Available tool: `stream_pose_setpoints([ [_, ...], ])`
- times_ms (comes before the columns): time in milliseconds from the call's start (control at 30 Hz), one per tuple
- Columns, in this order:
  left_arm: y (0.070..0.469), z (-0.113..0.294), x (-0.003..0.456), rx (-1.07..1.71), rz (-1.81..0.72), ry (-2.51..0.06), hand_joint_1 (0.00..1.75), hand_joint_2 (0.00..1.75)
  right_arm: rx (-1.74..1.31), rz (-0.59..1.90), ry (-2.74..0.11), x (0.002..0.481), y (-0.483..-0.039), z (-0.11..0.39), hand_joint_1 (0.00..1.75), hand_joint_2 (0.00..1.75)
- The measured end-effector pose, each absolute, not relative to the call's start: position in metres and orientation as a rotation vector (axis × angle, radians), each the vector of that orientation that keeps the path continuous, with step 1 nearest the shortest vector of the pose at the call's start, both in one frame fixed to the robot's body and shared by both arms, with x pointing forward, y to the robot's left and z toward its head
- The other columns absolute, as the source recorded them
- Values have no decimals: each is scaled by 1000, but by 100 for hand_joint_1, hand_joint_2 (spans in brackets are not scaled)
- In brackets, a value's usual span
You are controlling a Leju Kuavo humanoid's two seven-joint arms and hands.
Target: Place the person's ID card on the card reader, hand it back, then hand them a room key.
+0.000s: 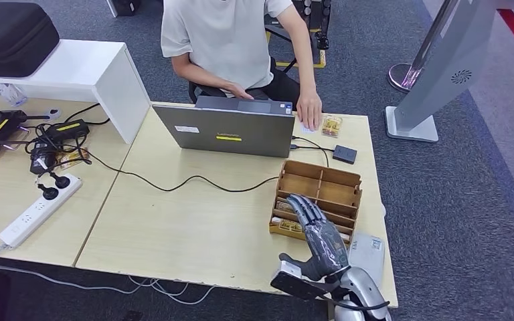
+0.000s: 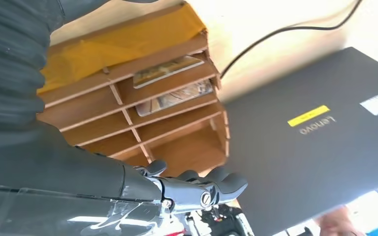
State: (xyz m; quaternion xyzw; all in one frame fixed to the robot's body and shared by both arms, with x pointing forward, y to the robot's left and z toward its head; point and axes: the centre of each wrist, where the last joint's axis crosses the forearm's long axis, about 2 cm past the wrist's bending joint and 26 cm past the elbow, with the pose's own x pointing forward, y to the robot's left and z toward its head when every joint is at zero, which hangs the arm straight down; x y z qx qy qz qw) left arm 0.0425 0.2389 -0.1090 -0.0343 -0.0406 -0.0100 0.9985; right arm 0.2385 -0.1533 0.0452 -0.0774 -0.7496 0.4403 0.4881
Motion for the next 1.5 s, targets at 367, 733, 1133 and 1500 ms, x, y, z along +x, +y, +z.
stream_pose_setpoints([
  [367, 239, -109, 42, -69, -17, -81, 0, 175, -181, 1057, -1861, 236, -150, 52, 0, 175],
  [733, 239, -109, 42, -68, -19, -81, 0, 175, -176, 1030, -1882, 235, -148, 60, 0, 175],
  [1133, 239, -109, 43, -68, -22, -83, 0, 175, -172, 1049, -1831, 234, -148, 48, 0, 175],
  [1500, 239, -109, 43, -68, -22, -84, 0, 175, -161, 1059, -1809, 234, -149, 43, 0, 175],
])
